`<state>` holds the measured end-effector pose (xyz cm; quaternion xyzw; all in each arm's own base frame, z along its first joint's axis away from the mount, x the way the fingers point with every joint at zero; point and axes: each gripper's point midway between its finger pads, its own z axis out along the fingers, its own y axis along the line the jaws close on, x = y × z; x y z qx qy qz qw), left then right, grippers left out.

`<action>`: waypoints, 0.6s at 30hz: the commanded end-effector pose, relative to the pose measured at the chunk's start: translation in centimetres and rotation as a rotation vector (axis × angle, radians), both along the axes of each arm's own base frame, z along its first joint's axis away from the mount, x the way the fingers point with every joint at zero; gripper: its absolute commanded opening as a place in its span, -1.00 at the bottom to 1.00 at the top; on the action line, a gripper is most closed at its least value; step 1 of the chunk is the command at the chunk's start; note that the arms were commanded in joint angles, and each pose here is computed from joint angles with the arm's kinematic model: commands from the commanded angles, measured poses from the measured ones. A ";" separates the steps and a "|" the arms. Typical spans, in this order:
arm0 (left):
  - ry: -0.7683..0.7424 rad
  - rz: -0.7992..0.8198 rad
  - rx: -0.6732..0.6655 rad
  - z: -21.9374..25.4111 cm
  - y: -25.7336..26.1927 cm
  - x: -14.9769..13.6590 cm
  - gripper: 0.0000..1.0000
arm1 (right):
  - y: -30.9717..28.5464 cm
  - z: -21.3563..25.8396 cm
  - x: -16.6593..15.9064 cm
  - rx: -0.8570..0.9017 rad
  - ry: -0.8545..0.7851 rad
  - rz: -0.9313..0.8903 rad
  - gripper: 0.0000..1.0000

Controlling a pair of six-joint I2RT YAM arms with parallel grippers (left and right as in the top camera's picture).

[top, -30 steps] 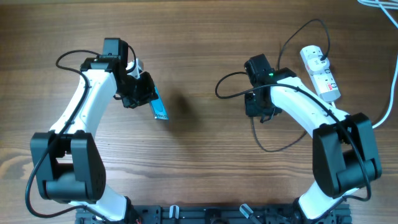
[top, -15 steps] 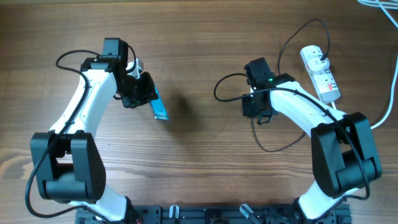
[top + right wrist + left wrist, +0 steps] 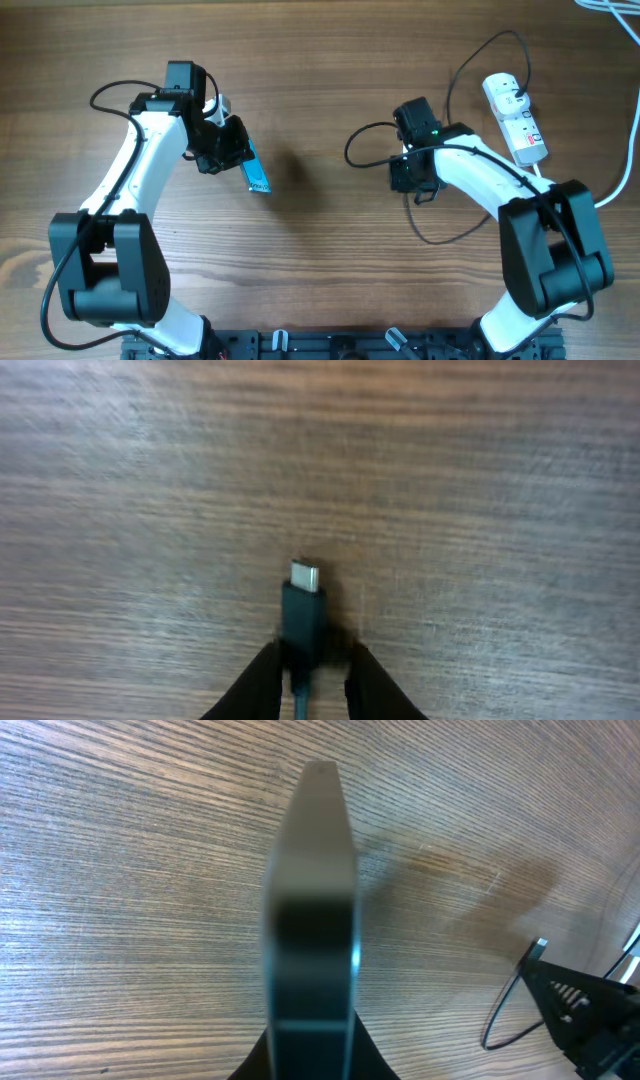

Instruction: Plug charger to phone and switch on socket

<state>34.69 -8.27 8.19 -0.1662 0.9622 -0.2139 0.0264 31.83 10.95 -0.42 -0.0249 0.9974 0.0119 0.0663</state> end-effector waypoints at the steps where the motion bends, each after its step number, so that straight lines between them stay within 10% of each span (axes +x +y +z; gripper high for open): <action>1: -0.008 0.003 -0.022 0.6 -0.4 -0.1 -0.92 | -0.1 -0.9 -1.1 0.005 0.023 0.003 -0.69; 18: -0.027 0.024 -0.025 0.8 -0.3 0.5 -0.92 | 0.3 0.4 -0.5 0.021 0.012 0.003 -0.91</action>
